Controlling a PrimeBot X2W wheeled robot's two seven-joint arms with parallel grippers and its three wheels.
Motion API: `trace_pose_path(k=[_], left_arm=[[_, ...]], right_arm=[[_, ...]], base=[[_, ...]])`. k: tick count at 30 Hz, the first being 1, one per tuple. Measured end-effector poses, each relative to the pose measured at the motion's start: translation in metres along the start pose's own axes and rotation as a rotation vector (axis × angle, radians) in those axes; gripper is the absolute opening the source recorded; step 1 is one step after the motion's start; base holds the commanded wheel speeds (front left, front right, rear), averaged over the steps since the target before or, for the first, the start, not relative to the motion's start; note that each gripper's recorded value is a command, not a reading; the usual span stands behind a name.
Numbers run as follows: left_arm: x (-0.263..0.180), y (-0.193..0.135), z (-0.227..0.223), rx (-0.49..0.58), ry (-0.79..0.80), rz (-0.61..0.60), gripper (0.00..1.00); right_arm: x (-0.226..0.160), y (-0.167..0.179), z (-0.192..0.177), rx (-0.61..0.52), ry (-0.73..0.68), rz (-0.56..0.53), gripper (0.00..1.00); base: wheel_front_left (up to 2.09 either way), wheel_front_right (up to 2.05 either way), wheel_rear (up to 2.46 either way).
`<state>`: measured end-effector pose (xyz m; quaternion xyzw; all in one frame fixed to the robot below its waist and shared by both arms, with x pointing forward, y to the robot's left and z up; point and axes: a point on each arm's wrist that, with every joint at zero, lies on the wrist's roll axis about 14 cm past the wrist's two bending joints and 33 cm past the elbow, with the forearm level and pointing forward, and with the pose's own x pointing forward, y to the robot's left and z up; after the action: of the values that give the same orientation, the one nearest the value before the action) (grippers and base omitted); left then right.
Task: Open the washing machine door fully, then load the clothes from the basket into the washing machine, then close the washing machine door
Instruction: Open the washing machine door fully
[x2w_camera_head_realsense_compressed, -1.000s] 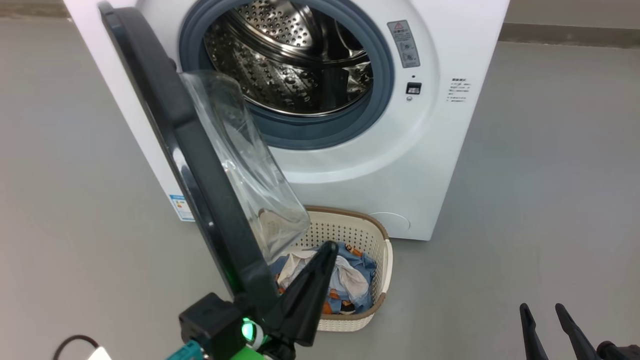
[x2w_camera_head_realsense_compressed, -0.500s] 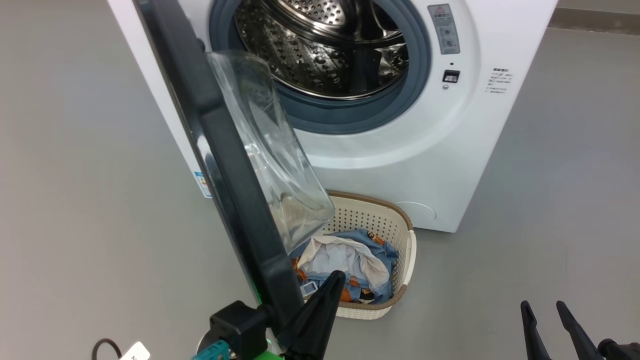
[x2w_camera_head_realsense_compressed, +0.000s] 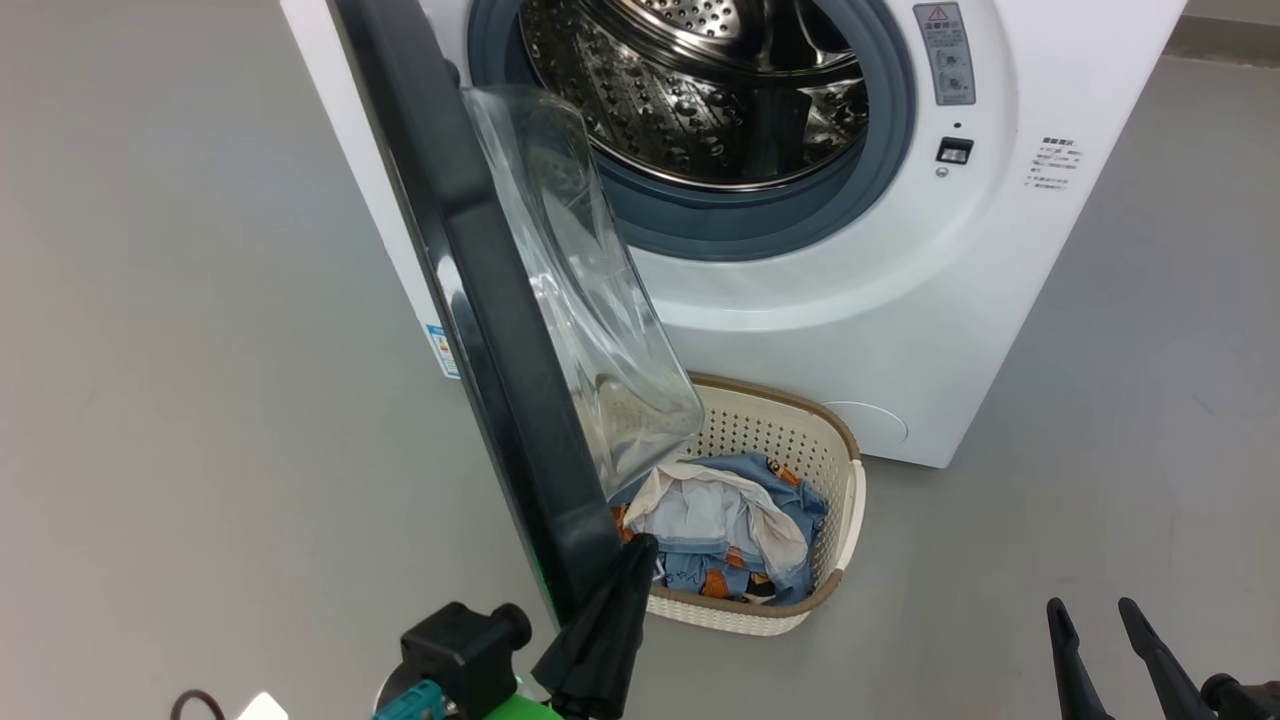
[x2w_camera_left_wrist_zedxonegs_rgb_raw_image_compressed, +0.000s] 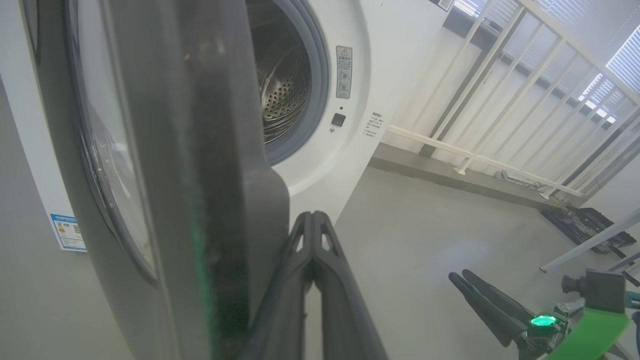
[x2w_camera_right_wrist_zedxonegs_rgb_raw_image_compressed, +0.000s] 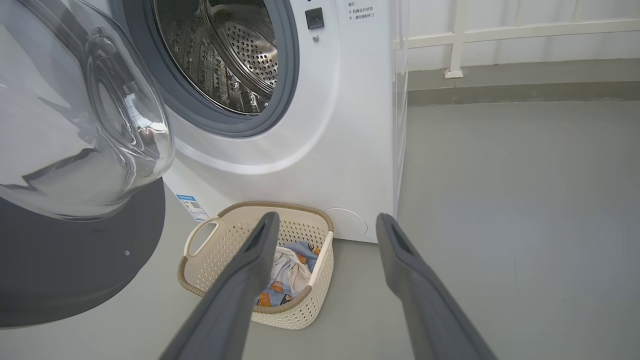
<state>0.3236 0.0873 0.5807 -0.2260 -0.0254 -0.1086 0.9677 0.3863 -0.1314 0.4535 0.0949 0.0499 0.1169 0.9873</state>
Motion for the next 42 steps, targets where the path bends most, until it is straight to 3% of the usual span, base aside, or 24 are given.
trace_pose_path(k=[24, 42], left_arm=[[-0.014, 0.039, 0.009, 0.047, -0.054, 0.192, 0.00], [-0.054, 0.119, 0.039, 0.131, -0.135, 0.509, 0.00]], right_arm=[[0.016, 0.026, -0.006, 0.000, 0.020, 0.084, 1.00], [0.032, 0.059, -0.016, 0.012, 0.048, 0.180, 1.00]], base=[[0.00, 0.00, 0.00], [0.00, 0.00, 0.00]])
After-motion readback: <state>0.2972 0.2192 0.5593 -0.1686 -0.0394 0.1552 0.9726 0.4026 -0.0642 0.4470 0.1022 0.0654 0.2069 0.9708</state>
